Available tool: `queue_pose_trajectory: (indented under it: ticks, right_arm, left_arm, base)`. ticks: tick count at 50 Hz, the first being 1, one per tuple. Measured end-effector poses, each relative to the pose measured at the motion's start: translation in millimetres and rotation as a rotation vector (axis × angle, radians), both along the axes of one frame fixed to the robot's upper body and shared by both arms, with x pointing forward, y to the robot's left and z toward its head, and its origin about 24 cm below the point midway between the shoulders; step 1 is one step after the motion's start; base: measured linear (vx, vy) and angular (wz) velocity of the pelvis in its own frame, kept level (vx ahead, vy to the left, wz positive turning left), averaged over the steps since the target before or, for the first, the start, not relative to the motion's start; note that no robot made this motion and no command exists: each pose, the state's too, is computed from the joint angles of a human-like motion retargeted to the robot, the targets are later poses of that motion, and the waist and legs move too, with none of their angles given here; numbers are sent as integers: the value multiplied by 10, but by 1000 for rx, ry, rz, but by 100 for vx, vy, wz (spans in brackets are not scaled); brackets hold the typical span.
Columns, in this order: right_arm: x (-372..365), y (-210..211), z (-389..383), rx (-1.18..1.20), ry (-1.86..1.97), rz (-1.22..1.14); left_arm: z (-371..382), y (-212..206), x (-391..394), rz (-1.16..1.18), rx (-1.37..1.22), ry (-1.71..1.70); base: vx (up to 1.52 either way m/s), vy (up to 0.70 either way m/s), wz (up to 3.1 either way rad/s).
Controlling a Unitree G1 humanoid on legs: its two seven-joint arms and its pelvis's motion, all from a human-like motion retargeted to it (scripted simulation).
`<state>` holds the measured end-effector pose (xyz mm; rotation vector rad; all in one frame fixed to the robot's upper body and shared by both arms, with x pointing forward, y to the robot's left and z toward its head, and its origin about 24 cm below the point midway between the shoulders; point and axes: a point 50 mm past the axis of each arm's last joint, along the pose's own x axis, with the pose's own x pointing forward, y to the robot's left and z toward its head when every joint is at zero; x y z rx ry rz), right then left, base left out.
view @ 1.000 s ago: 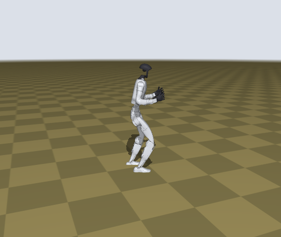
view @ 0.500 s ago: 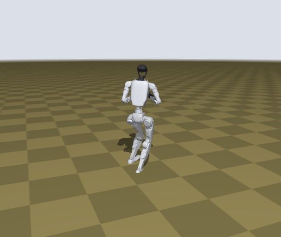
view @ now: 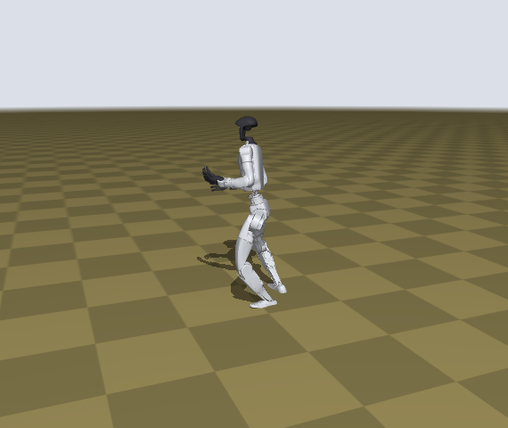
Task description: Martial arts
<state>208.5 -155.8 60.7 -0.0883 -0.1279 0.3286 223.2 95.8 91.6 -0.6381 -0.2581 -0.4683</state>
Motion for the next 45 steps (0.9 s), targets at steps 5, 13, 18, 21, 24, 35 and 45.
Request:
queue_pose_trajectory:
  ticks: [5, 13, 18, 21, 24, 35, 45]
  right_arm:
    - [-13, 50, 39, 38, -43, -97]
    - [-33, 188, 428, 126, -255, -83]
    - [-1, 88, 695, 147, -407, -178]
    - [59, 5, 952, 128, -553, -240]
    - [119, -94, 1341, 67, -768, -300]
    - [-27, -821, 3131, -234, -1615, -961]
    - [-110, -132, 2454, 312, -1422, -579]
  left_arm:
    - [-102, 68, 46, 71, -147, 124]
    - [9, 148, 87, 190, -48, 47]
    - [157, 123, 55, 218, 91, -81]
    - [230, 137, 16, 223, 173, -161]
    - [229, 216, -50, 232, 237, -193]
    - [-10, 1110, -600, 587, 243, 38]
    - [1064, 864, -365, 753, -301, -425]
  base:
    - [15, 33, 291]
    - [29, 8, 95]
    - [35, -10, 66]
    - [37, -18, 66]
    - [48, -29, 70]
    - [66, -57, 12]
    - [48, -91, -5]
